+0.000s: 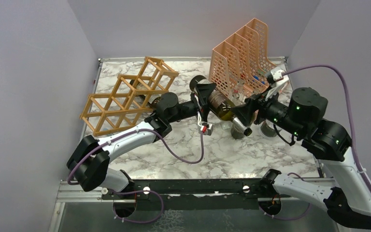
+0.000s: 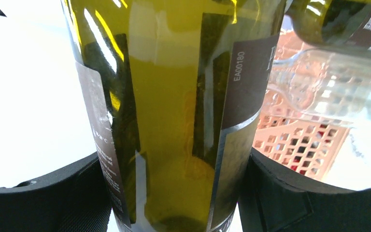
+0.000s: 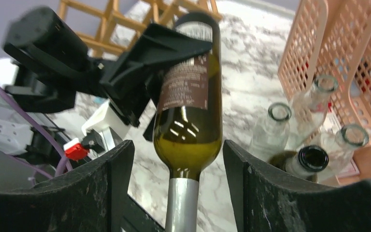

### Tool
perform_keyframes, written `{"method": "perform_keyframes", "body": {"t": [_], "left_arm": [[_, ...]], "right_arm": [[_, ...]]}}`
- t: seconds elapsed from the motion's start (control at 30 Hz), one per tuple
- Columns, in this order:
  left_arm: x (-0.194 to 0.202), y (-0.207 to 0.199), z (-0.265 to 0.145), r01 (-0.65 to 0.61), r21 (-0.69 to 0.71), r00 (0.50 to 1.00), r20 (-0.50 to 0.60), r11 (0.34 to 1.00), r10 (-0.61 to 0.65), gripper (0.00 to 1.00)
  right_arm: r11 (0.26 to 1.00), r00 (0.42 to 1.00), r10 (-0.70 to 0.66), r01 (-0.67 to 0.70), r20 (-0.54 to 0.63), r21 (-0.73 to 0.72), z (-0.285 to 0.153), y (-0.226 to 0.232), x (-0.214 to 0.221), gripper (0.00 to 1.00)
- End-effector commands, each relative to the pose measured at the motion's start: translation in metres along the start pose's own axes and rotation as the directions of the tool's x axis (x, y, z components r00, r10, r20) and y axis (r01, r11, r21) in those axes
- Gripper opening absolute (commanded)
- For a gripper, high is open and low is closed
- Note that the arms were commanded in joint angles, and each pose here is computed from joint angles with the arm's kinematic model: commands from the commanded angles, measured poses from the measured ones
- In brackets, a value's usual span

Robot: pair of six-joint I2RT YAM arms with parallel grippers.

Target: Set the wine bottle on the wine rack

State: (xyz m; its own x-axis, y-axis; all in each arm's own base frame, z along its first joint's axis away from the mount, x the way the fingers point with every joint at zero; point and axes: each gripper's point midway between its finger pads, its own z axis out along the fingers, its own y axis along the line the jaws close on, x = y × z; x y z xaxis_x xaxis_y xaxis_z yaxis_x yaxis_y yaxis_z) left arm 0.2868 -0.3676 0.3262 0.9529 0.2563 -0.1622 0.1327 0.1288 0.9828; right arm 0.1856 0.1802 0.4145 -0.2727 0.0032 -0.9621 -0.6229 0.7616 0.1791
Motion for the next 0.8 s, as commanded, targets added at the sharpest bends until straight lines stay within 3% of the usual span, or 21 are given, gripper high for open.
{"method": "perform_keyframes", "body": {"t": [0.0, 0.37, 0.77], "left_arm": [[-0.009, 0.064, 0.004, -0.260, -0.142, 0.965, -0.010, 0.955, 0.262, 0.00], [-0.007, 0.062, 0.004, -0.320, -0.112, 0.947, -0.016, 0.941, 0.320, 0.00], [-0.001, 0.064, 0.004, -0.294, -0.105, 0.956, -0.039, 0.950, 0.292, 0.00]], "right_arm": [[0.997, 0.988, -0.008, 0.019, -0.157, 0.074, 0.004, -0.017, 0.048, 0.70], [0.998, 0.938, -0.013, 0.035, -0.347, 0.056, 0.025, -0.019, 0.107, 0.60], [1.000, 0.918, 0.009, 0.000, -0.398, 0.023, 0.054, -0.013, 0.138, 0.48]]}}
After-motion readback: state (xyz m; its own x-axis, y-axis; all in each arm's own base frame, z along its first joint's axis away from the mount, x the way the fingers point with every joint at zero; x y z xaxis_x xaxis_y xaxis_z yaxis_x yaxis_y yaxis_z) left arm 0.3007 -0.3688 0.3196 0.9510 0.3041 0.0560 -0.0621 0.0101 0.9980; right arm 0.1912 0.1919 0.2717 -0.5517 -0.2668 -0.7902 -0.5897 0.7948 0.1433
